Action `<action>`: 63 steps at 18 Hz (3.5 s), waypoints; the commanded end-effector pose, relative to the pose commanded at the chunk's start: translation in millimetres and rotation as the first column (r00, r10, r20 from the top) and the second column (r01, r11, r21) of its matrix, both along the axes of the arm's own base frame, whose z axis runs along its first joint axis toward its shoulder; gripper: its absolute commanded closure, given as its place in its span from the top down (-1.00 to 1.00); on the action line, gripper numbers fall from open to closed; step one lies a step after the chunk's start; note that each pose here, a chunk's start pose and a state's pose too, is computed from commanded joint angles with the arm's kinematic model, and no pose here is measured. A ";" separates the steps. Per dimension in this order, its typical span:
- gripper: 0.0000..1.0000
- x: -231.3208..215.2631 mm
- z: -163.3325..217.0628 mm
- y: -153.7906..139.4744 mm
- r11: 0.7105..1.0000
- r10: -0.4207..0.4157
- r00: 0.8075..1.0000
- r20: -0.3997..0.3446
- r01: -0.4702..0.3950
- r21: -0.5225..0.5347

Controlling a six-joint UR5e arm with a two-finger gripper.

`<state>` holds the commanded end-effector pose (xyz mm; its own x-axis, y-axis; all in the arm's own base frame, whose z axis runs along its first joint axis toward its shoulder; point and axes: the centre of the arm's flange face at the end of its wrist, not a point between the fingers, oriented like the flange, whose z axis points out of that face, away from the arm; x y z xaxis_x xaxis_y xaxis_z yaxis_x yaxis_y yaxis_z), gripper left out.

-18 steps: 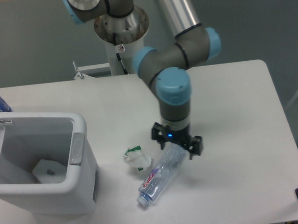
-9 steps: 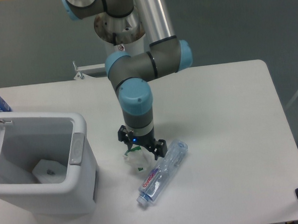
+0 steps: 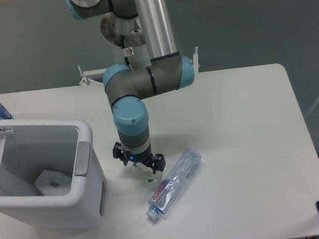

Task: Place the trash in the trash can
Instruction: 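Lower the gripper and close it on the crumpled white tissue, then carry the tissue over the white bin and open the gripper, then move the open gripper over the clear plastic water bottle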

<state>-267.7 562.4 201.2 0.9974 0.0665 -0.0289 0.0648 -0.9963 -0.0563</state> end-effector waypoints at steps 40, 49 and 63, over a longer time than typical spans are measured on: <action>-1.00 -60.4 322.8 8.5 0.683 -0.070 0.939 0.336 -0.200 0.702; 0.31 25.5 324.9 24.3 0.711 -0.144 0.917 0.371 -0.165 0.683; 1.00 8.2 329.3 28.0 0.662 -0.133 0.951 0.278 -0.124 0.739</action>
